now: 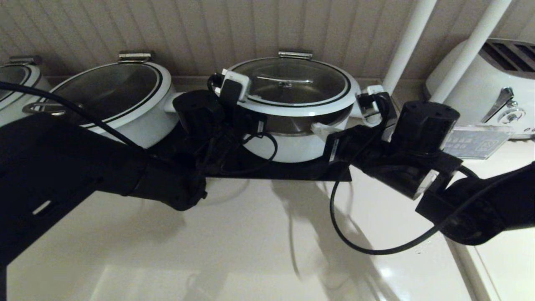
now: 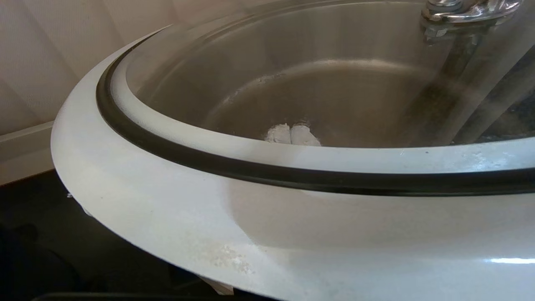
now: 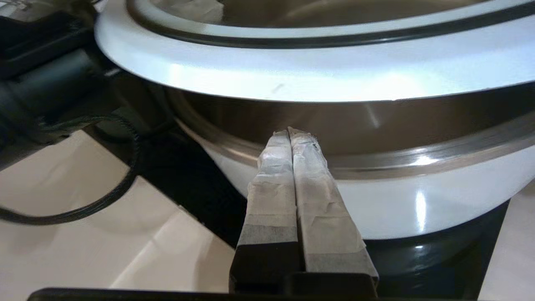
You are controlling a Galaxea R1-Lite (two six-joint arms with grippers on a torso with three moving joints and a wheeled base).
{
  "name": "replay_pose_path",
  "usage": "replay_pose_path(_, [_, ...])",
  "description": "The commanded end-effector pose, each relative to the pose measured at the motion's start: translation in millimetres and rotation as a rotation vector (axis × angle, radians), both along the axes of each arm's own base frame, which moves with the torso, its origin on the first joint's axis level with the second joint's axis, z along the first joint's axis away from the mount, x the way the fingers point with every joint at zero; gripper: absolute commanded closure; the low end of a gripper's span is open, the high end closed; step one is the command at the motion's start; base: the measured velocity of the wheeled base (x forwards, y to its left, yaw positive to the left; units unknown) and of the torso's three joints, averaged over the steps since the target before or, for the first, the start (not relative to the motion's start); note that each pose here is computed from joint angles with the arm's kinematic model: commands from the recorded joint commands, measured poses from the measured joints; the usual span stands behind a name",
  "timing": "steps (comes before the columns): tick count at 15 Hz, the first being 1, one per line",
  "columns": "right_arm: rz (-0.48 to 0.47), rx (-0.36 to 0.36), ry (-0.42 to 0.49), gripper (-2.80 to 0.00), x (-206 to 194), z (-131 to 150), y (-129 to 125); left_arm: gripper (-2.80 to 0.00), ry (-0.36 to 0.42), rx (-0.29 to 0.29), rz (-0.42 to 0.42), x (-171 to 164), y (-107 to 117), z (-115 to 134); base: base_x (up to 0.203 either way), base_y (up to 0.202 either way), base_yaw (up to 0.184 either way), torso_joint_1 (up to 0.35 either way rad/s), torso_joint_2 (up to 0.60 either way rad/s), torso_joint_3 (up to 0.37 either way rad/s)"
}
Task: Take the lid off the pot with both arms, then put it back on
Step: Open the pot lid completely
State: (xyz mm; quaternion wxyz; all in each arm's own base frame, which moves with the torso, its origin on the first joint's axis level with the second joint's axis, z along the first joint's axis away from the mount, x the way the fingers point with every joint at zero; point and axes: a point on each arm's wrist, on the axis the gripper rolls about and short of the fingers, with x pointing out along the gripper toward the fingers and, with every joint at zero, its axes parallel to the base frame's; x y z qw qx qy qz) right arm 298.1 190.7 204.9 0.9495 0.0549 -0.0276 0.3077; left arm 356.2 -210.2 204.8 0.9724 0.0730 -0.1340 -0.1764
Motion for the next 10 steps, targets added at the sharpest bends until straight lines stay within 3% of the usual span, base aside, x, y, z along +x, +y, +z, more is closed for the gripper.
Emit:
replay_pose_path(1, [-0.007, -0.002, 0.004, 0.0, 6, -4, 0, 0.0, -0.006, -0.003, 0.002, 0, 0, 1, 0.0, 0.0, 0.0, 0.0, 0.0, 0.0])
replay_pose_path(10, [-0.071, 0.008, -0.05, 0.0, 37, 2, -8, 0.0, -0.008, -0.004, 0.001, 0, 0, 1, 0.0, 0.0, 0.0, 0.0, 0.0, 0.0])
